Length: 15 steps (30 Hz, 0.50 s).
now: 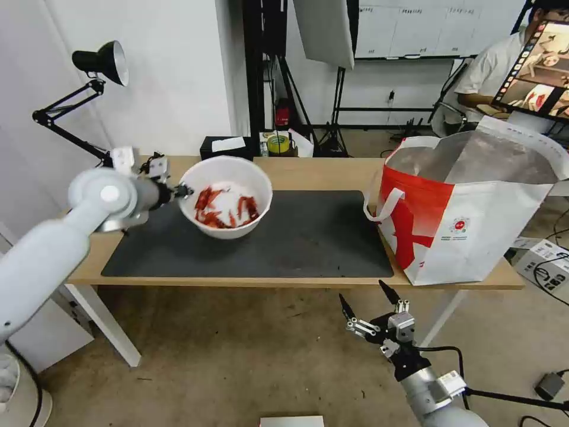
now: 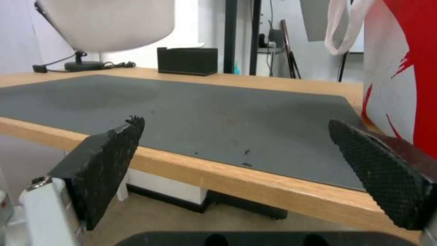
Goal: Pick up the trash from the table and place it into the takeout bag.
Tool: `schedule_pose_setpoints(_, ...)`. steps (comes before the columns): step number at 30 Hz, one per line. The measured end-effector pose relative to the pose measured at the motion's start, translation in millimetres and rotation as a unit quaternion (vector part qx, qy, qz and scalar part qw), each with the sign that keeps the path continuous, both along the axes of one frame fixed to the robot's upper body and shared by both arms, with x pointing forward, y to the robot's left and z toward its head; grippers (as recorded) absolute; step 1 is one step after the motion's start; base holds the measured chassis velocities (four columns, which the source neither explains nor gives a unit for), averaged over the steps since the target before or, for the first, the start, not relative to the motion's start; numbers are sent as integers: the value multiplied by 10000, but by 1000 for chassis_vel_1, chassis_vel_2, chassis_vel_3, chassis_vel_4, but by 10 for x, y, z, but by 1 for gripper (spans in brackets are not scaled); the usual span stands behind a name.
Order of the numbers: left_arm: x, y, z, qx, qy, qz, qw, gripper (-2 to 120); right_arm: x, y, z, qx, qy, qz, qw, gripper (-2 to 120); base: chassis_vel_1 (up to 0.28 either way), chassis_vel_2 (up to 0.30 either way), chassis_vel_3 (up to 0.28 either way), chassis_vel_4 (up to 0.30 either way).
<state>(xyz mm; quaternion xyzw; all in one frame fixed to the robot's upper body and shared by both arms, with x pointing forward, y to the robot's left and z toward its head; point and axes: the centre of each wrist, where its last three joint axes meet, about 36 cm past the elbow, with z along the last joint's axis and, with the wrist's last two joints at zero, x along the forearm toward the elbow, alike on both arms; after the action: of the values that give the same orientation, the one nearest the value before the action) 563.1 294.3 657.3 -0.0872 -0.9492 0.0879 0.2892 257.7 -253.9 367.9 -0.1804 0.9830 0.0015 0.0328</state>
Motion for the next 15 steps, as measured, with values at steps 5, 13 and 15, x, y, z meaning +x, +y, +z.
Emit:
schedule_pose_setpoints(5,208,-400,338,-51,-227,-261,9994,0,0,0,0,0,1,0,10000,100,0,0,0,0)
schedule_pose_setpoints(13,358,-893,950,-211,-675,-654,9954,0,0,0,0,0,0,1,10000,100,0,0,0,0)
schedule_pose_setpoints(15,390,-1056,1093,-247,-753,-791,9937,0,0,0,0,0,0,0,10000,100,0,0,0,0)
